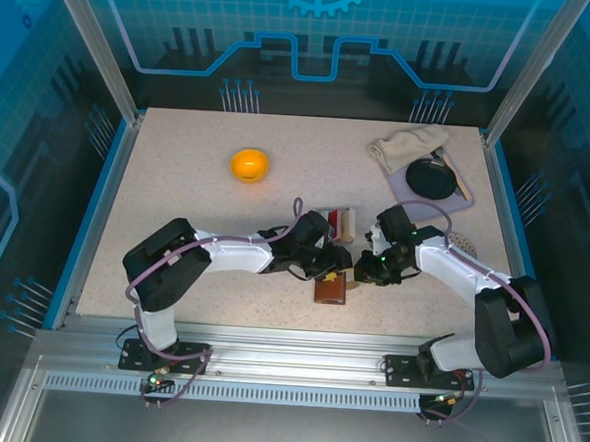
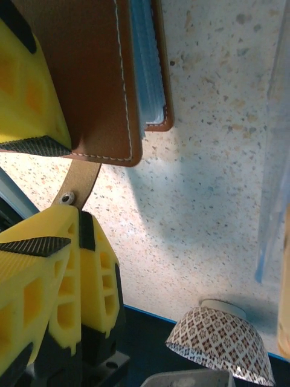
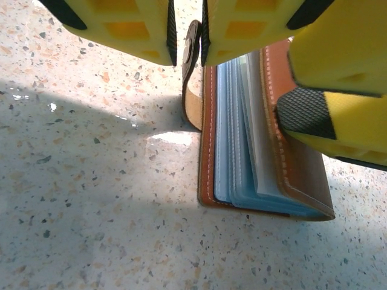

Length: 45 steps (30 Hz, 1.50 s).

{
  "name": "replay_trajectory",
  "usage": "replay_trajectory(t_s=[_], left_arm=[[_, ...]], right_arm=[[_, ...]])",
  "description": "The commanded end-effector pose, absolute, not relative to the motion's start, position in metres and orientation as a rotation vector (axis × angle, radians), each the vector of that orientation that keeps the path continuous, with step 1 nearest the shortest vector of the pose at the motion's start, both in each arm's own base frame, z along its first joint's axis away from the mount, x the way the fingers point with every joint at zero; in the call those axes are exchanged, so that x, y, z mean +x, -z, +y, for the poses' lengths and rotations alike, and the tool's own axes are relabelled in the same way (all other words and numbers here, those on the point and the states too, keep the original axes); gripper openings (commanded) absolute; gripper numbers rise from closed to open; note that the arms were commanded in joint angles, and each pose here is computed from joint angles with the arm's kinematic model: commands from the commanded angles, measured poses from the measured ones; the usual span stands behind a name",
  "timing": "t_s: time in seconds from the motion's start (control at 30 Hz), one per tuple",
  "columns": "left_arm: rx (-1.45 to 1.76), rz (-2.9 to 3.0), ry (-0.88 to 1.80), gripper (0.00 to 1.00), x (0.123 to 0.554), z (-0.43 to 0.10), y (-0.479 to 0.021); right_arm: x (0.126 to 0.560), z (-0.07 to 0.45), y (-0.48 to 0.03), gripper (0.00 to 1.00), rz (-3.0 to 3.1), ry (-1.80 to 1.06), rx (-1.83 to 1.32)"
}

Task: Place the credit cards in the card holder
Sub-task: Close the button on the card holder.

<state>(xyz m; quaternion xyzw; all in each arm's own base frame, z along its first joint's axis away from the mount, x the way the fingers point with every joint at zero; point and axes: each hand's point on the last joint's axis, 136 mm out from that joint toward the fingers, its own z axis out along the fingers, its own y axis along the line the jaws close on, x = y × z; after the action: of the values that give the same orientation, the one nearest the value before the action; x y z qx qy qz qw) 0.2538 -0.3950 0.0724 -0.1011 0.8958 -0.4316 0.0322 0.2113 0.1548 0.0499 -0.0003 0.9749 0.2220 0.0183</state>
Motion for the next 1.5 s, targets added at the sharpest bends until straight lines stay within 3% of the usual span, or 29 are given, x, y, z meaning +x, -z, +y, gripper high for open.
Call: replay_trajectory(t_s=[0.0,0.23,0.57,0.87,1.17,1.47], left_arm=[[-0.256,2.721,1.311,0.43,0.253,-0.392,-0.086],[-0.258,2.711,1.299,0.44,0.252,-0.388,-0.088],[-0.201,2.669,1.135,0.47,0.253,-0.359,-0.107],[-0.26,2.826,0.867,0.43,0.235,-0.318,-0.065],[-0.263,2.935,0.81,0.38,0.221,-0.313,-0.032],[-0.239,2.957,0.871,0.4,0.219,-0.325,-0.019]], right_arm=[[0.197,0.157,-0.05,0.16,3.061,-0.718,-0.043],[0.194,0.153,-0.051,0.14,3.063,-0.696,-0.035],[0.199,0.158,-0.057,0.0,3.043,-0.743,-0.038],[0.204,0.164,-0.07,0.0,3.002,-0.806,-0.037],[0.208,0.167,-0.075,0.0,2.997,-0.821,-0.033],[0.21,0.18,-0.084,0.0,2.971,-0.934,-0.034]])
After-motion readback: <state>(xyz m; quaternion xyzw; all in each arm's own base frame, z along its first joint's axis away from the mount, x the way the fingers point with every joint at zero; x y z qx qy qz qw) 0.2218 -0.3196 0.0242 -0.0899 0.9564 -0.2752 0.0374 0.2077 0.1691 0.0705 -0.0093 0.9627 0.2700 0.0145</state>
